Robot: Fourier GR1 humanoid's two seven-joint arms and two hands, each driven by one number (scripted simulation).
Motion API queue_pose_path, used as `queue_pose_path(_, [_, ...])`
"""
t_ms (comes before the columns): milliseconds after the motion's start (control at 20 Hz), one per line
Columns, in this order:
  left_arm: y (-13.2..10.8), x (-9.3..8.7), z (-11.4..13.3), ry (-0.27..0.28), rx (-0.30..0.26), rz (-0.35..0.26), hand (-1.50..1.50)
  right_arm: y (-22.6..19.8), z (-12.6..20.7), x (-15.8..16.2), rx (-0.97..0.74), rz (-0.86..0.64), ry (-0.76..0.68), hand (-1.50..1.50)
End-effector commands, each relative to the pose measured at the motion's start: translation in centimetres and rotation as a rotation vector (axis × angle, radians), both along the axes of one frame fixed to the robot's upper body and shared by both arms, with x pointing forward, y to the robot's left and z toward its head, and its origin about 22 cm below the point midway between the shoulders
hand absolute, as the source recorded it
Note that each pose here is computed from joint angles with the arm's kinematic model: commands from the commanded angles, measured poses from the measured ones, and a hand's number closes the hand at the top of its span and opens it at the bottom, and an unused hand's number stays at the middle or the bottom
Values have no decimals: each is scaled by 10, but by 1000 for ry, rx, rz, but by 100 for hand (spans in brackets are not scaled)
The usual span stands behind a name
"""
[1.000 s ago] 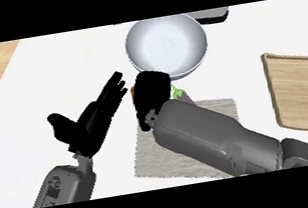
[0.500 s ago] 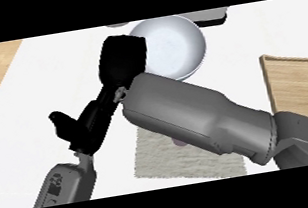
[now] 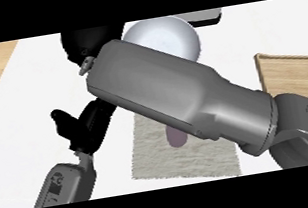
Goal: Pick the croissant from the placemat and place it in the bowl
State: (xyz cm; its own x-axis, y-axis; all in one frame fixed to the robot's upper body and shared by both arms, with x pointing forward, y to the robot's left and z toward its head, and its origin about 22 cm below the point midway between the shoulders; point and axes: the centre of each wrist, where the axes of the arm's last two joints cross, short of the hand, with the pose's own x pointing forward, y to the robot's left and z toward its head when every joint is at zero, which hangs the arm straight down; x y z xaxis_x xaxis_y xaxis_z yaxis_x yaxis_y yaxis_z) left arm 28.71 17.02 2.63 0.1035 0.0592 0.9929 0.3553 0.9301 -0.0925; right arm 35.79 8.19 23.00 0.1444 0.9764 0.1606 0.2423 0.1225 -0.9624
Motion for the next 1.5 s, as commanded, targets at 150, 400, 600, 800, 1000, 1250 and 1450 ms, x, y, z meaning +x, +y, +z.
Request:
queue_pose_path(150, [6, 4, 2, -17, -2, 13, 0, 8, 23, 7, 79, -276, -62, 150])
queue_pose_path(400, [7, -1, -2, -22, 9, 29, 0, -4, 15, 24, 148, -311, -76, 150])
queue_pose_path(600, [11, -7, -3, -15, 1, 32, 0, -13, 16, 35, 146, -328, -83, 150])
queue_pose_path(800, [17, -4, 10, -27, -5, 46, 0, -36, -28, 51, 128, -321, -96, 150])
queue_pose_path(1000, [17, -8, 7, -25, 10, 52, 0, -61, -40, 71, 50, -367, -86, 150])
queue_pose_path(1250, [12, -5, 10, -40, -17, 28, 0, -99, -74, 88, -9, -425, 12, 150])
queue_pose_path(1450, [0, -17, 3, -46, -7, 32, 0, -117, -95, 92, 133, -540, 153, 150])
